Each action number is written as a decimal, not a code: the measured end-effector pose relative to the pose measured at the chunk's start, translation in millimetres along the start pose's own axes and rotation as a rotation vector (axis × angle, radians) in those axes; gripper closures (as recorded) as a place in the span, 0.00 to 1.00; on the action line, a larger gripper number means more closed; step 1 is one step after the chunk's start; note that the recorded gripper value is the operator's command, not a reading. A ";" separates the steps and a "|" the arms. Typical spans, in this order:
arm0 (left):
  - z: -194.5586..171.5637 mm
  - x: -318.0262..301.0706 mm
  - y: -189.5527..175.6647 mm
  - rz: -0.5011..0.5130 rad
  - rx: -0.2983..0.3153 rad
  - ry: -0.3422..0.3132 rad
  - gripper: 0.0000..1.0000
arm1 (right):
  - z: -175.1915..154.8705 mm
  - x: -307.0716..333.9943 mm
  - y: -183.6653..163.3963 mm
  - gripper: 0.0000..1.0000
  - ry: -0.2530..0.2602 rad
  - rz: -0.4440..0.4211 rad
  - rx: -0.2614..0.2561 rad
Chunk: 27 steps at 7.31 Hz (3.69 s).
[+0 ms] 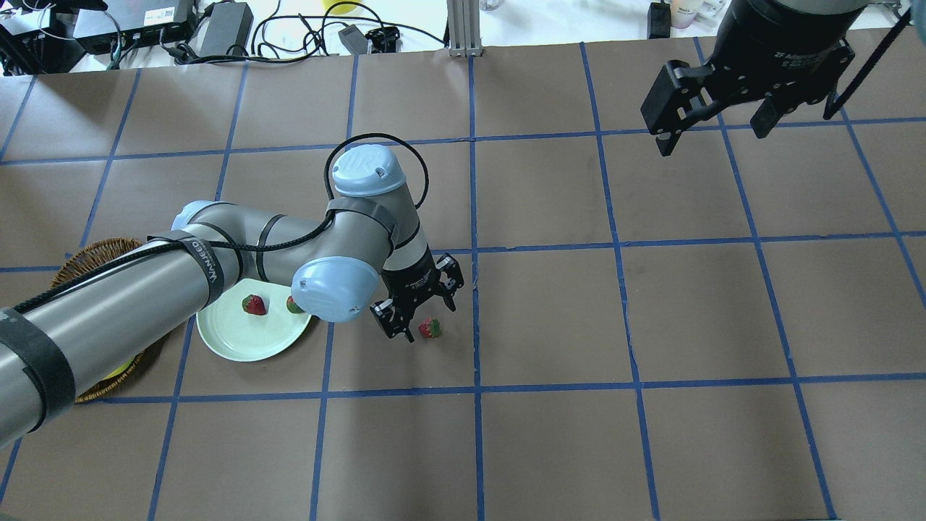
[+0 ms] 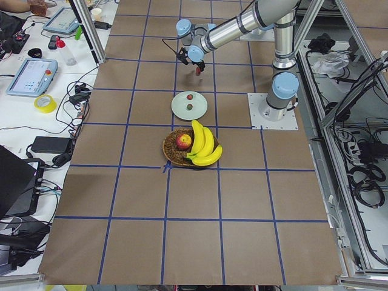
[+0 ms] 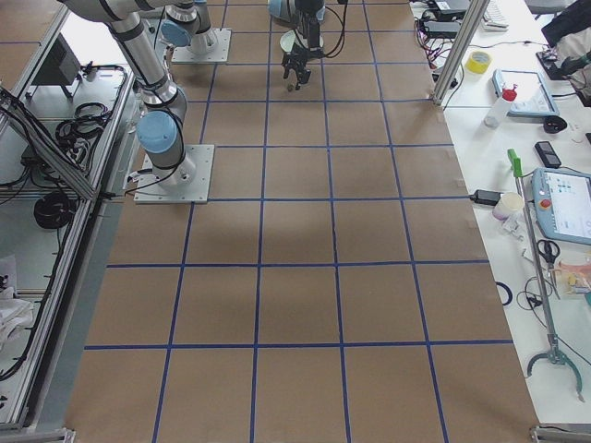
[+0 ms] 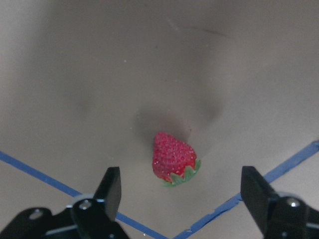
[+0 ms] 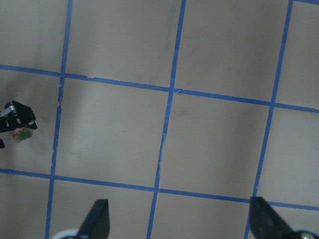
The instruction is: Collect all strawberries into plate
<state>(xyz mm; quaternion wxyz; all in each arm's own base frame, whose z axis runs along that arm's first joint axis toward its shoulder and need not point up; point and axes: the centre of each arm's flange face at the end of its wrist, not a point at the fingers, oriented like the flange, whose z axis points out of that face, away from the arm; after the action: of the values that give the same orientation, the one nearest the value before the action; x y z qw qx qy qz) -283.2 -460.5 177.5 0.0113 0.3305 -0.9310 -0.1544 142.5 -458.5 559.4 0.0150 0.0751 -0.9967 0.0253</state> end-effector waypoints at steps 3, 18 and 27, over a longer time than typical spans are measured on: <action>10.5 1.8 -4.1 -0.004 -0.011 -0.016 1.00 | 0.6 -0.3 0.0 0.00 -0.001 0.000 -0.001; -79.0 -142.8 -190.1 0.273 0.065 -0.156 0.00 | 0.4 -0.8 0.1 0.00 -0.005 0.000 0.000; -282.0 -147.0 -92.4 0.475 0.353 -0.036 0.00 | 1.2 -0.6 0.0 0.00 -0.005 0.000 -0.002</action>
<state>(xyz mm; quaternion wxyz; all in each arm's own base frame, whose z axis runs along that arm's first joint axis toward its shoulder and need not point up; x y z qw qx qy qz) -77.1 -516.3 430.7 -0.0271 0.0977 -0.9948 0.0109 143.1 -458.4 558.3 0.0128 0.0754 -0.9968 0.0242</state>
